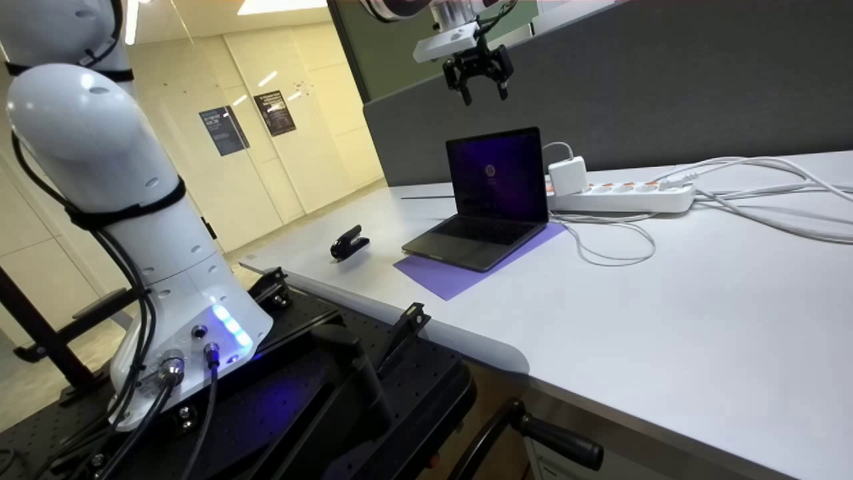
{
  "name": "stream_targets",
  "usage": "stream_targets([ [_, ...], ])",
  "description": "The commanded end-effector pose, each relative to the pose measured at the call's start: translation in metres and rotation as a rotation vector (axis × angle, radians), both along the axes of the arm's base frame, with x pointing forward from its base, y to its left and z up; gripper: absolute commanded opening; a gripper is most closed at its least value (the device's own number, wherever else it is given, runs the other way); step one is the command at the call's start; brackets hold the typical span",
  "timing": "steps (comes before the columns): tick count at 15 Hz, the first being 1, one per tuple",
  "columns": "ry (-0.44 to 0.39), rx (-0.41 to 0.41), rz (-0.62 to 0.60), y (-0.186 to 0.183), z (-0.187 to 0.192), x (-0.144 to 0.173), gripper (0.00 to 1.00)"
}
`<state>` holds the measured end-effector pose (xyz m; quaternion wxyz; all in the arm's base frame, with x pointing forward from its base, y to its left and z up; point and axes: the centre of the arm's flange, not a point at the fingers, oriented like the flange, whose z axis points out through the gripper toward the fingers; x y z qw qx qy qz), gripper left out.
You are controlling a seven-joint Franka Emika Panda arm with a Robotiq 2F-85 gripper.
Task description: Close the laptop.
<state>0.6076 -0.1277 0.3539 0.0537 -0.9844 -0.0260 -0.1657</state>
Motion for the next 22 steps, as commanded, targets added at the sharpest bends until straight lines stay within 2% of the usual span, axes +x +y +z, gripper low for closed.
stream_targets([
  [1, 0.029, 0.003, -0.092, 0.005, -0.004, 0.035, 1.00],
  [8, 0.056, -0.029, -0.169, 0.013, -0.023, 0.058, 1.00],
  [13, 0.099, -0.043, -0.163, 0.013, -0.041, 0.067, 1.00],
  [16, 0.170, -0.030, -0.132, 0.020, -0.049, 0.062, 1.00],
  [17, 0.135, -0.038, -0.119, 0.020, -0.055, 0.053, 1.00],
  [22, 0.164, -0.042, -0.103, 0.024, -0.058, 0.052, 1.00],
])
